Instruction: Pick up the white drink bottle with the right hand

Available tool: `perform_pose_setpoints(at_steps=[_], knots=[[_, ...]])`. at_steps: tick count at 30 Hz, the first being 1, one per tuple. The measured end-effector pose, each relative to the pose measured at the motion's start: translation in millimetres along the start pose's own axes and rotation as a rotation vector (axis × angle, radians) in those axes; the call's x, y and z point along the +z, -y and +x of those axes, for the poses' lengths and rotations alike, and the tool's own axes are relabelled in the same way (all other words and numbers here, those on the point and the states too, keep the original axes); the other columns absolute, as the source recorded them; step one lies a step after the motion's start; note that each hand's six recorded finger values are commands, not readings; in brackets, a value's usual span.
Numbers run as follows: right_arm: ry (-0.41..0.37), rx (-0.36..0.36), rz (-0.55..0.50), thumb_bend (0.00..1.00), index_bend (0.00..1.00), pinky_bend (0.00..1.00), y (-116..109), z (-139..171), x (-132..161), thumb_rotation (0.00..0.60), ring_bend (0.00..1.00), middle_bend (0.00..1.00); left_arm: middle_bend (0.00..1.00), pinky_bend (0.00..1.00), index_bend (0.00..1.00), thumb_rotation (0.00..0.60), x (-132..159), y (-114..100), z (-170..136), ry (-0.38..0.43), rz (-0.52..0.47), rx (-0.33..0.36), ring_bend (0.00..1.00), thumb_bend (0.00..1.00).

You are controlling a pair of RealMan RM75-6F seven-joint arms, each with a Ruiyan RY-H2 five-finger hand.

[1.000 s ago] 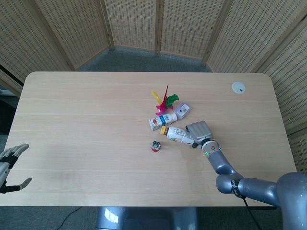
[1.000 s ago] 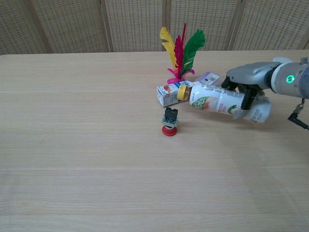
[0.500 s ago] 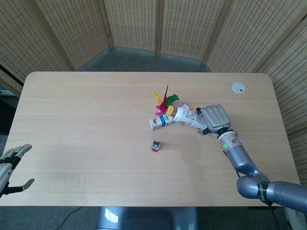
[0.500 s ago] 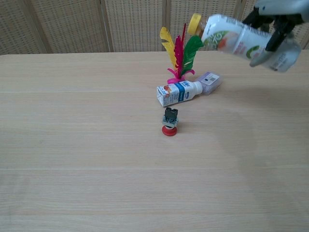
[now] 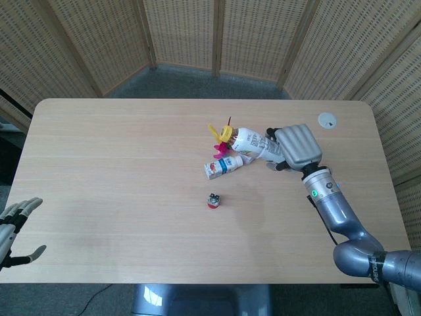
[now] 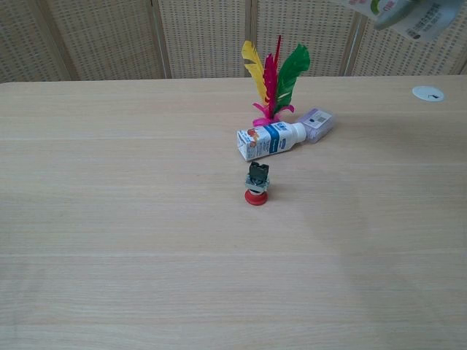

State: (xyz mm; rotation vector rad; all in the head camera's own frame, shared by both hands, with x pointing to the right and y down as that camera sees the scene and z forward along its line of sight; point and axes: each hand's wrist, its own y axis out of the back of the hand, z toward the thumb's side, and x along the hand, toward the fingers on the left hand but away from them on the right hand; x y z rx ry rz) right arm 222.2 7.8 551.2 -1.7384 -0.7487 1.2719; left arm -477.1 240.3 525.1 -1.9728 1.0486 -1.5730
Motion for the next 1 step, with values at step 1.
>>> perform_pose_setpoints(at_steps=[1], knots=[[0.004, 0.001, 0.0, 0.19, 0.89, 0.76, -0.1, 0.6, -0.9, 0.6, 0.97, 1.0, 0.0, 0.0, 0.0, 0.6, 0.2, 0.1, 0.5, 0.001, 0.0, -0.001, 0.0, 0.33]])
